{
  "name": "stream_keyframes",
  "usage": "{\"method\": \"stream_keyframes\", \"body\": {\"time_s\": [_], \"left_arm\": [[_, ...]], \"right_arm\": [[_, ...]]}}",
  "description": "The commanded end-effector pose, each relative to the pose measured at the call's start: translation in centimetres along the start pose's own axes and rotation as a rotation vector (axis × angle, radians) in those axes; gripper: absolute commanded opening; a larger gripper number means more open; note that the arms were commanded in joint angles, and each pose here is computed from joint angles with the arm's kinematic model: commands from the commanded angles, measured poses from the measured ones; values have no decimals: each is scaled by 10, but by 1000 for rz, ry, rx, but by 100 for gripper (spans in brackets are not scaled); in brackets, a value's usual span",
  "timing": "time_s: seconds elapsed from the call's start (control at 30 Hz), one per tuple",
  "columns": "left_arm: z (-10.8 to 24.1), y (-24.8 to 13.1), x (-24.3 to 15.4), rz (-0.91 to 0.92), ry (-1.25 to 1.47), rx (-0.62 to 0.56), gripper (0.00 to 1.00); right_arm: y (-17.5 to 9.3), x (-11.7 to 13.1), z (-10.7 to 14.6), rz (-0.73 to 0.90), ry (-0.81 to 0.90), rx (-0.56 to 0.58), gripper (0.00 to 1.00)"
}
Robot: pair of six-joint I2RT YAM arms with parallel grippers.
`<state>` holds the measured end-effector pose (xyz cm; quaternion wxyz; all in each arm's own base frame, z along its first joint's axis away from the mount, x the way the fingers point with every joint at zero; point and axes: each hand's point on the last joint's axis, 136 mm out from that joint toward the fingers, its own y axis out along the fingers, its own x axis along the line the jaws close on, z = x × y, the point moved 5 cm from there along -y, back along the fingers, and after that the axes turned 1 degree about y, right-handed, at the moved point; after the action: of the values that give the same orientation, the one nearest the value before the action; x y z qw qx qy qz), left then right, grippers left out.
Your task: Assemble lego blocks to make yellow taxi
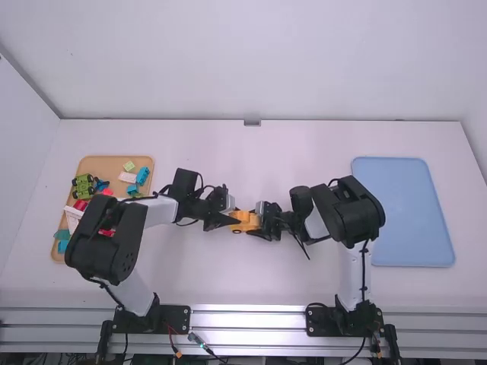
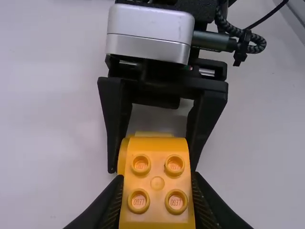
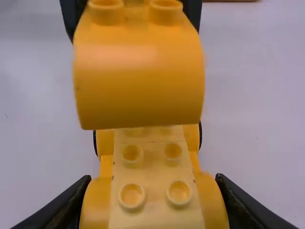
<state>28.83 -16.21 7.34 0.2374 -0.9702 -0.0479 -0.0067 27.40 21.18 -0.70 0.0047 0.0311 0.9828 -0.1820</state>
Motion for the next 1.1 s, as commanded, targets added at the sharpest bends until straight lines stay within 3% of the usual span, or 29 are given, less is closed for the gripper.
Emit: {"method": "stream_keyframes", "body": {"time_s": [0.0,0.9,1.07], "left_arm": [[3,3,-8,21,16,-17,2],[18,22,-10,31,2,-57,2],[22,23,-5,-3,11,-17,2]], "right_arm": [[2,2,4,-3,22,13,53],[3,1,4,-3,20,12,53],[3,1,4,-3,20,12,53]]}}
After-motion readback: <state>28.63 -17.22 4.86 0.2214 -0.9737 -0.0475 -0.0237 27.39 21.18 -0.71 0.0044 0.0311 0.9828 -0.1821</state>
